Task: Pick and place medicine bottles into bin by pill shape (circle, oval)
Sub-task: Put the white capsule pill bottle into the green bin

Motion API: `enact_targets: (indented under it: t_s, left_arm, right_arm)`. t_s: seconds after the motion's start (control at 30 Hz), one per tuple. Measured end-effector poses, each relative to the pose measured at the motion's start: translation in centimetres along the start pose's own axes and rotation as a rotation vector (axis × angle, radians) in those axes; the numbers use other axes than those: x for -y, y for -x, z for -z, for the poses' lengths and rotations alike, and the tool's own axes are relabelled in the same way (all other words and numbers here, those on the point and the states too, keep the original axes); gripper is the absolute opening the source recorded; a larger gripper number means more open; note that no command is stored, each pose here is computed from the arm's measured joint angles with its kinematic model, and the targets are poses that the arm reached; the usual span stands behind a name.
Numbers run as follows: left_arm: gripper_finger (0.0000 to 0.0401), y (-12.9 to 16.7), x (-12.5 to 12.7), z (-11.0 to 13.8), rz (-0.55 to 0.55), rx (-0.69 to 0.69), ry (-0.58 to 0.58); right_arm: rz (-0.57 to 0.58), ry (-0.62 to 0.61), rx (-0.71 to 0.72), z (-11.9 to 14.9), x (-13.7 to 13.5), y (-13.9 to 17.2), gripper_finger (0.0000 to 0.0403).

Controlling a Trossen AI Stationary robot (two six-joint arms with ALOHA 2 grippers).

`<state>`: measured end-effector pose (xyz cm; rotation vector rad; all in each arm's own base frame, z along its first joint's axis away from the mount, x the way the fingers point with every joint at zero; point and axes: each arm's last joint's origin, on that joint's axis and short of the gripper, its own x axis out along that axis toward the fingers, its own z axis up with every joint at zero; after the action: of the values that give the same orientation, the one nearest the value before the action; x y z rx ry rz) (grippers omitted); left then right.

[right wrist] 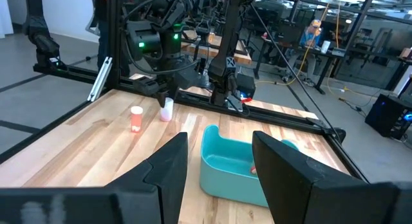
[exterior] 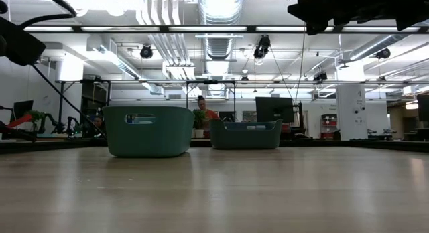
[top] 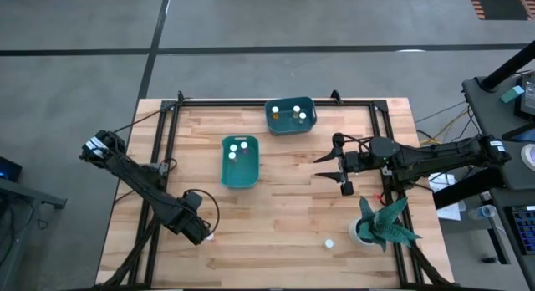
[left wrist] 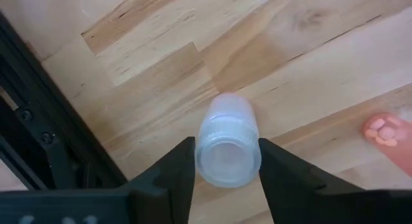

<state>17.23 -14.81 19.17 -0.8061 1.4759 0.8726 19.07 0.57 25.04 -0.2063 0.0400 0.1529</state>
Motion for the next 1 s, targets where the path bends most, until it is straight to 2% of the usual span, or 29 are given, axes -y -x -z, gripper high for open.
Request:
enact_targets:
  t_s: [0.23, 0.57, 0.8, 1.0]
  left_arm:
    - [0.0123, 0.6, 0.0, -0.1, 0.012, -0.009, 0.004]
    - [0.0123, 5.5, 0.6, -1.2, 0.043, -0.017, 0.011]
    - [0.0123, 8.5, 1.6, -3.2, 0.143, -0.023, 0.010]
    - [0.0123, 10.8, 2.1, -5.0, 0.225, 0.035, -0.020]
  right_arm:
    - [0.000, 0.000, 0.000, 0.0, 0.0, 0.0, 0.0166]
    - [0.000, 0.011, 0.000, 0.0, 0.0, 0.0, 0.0166]
    - [0.001, 0.026, 0.002, 0.0, 0.0, 0.0, 0.0166]
    - [0.001, 0.031, 0.003, 0.0, 0.0, 0.0, 0.0166]
